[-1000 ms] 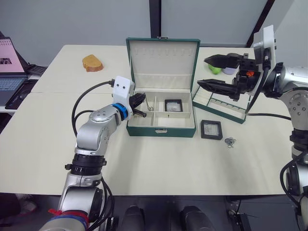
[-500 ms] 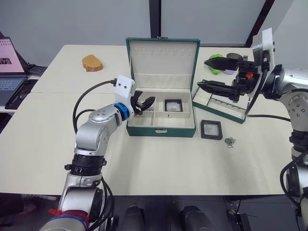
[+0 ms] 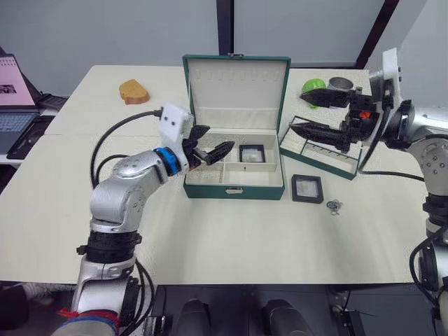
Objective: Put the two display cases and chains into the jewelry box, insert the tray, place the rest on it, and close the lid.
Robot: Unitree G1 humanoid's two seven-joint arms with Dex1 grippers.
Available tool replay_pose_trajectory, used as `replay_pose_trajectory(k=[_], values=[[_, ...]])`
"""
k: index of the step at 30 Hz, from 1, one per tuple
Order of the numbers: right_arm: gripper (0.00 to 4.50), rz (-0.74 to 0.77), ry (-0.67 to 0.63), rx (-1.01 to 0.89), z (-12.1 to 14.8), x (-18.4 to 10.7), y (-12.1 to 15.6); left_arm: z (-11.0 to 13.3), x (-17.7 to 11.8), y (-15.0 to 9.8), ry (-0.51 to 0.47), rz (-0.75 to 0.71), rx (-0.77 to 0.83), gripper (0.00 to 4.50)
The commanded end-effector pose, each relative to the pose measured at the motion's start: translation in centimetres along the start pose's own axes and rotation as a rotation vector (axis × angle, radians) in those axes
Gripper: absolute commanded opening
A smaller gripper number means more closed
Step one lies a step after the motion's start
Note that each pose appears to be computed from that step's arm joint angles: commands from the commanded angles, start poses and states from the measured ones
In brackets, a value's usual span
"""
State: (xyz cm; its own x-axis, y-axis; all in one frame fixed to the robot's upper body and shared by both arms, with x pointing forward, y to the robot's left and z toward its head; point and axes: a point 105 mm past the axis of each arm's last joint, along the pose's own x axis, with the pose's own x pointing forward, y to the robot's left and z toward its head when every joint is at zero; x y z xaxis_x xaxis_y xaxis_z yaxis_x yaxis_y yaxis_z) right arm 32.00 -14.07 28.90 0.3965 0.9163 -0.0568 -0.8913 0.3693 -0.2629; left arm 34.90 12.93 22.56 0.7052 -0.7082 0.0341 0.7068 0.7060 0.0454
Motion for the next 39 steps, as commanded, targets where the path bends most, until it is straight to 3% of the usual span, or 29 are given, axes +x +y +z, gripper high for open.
replay_pose_trajectory(k=[1,7,11,14,22,27,39], values=[[4.5,-0.046,0.003,-0.018,0.3,-2.3,-0.3,3.6,-3.6,0.2,-0.115,-0.041,0.002,4.46],[4.5,-0.181,0.061,0.056,-2.8,-5.7,-1.1,1.3,-8.9,4.0,0.018,0.159,0.02,4.46],[4.5,-0.362,0.104,0.13,-6.7,-8.9,-1.7,-0.8,-13.4,7.9,0.073,0.392,0.011,4.46],[4.5,-0.496,0.108,0.164,-9.2,-10.7,-1.9,-2.7,-15.3,9.5,0.103,0.511,0.018,4.46],[4.5,-0.835,0.052,0.142,-12.9,-14.7,-2.3,-6.1,-17.8,11.3,0.097,0.729,0.02,4.46],[4.5,-0.903,0.026,0.134,-14.3,-14.7,-1.8,-8.3,-18.9,11.7,0.132,0.82,0.013,4.46],[4.5,-0.939,0.071,0.152,-16.9,-15.6,-1.7,-9.1,-19.3,11.8,0.098,0.905,0.014,4.46]])
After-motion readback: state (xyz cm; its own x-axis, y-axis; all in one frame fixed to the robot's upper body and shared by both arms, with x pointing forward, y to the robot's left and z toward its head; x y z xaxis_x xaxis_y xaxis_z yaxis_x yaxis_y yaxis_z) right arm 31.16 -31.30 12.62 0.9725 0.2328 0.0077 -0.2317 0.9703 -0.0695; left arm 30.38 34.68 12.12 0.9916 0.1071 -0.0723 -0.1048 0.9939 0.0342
